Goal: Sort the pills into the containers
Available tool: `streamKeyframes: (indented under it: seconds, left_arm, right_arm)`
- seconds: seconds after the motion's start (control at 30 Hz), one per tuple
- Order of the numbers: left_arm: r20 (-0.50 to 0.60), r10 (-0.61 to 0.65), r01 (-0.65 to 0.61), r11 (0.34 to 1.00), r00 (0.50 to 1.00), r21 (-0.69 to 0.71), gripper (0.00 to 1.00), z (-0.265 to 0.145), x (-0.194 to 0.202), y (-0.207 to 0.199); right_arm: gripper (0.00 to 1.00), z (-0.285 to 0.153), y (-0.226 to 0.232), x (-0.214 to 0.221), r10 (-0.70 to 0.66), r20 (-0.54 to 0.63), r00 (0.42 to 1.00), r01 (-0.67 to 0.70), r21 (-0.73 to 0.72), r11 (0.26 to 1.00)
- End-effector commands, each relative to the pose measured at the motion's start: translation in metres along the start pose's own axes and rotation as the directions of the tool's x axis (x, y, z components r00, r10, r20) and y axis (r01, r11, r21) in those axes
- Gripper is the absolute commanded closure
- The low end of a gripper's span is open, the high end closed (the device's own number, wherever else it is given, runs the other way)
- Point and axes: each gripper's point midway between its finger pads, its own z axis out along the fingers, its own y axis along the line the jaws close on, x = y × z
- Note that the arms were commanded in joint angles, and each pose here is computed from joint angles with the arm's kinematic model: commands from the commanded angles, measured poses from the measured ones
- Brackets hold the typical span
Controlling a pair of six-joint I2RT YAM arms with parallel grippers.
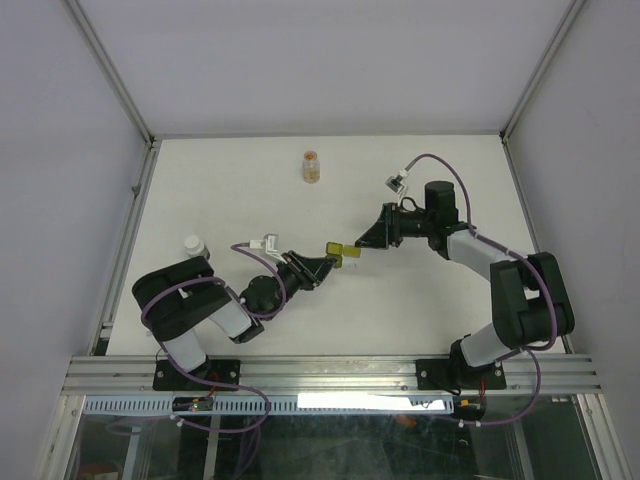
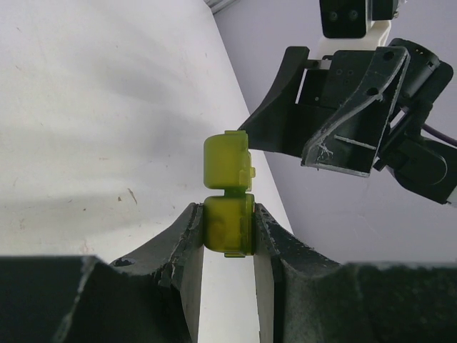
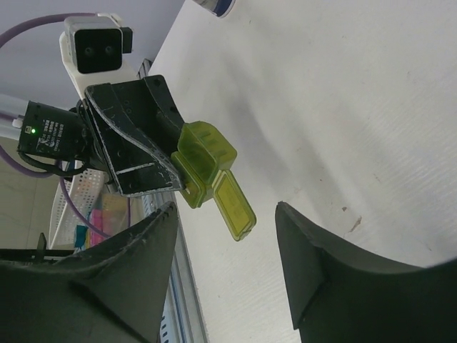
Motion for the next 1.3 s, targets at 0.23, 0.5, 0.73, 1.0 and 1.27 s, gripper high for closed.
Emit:
streamKeyframes:
  seconds: [0.23, 0.5, 0.73, 1.0, 1.27]
  left_arm:
    - [0.130, -0.146, 0.104, 0.952, 0.981, 0.287, 1.00, -0.009, -0.049, -0.078]
    - [0.122, -0.150, 0.107, 0.947, 0.981, 0.303, 1.00, -0.010, -0.049, -0.082]
    - [0.115, -0.147, 0.106, 0.946, 0.982, 0.306, 0.88, -0.011, -0.048, -0.083]
    - [0.110, -0.121, 0.090, 0.964, 0.987, 0.250, 0.48, -0.021, -0.046, -0.068]
    - [0.076, 0.025, -0.036, 0.987, 0.997, 0.155, 0.35, -0.039, -0.047, -0.059]
  right_arm:
    - [0.52, 0.011, 0.021, 0.006, -0.020, -0.036, 0.999, 0.015, -0.124, 0.992]
    - [0.72, 0.016, 0.025, 0.010, -0.016, -0.055, 0.998, 0.008, -0.148, 0.989]
    - [0.95, 0.015, 0.029, 0.007, -0.009, -0.044, 0.999, 0.001, -0.165, 0.986]
    - [1.00, 0.006, 0.021, -0.002, -0.058, -0.038, 0.998, 0.053, -0.118, 0.992]
    - [1.00, -0.004, 0.003, 0.006, -0.133, -0.211, 0.968, 0.131, -0.023, 0.991]
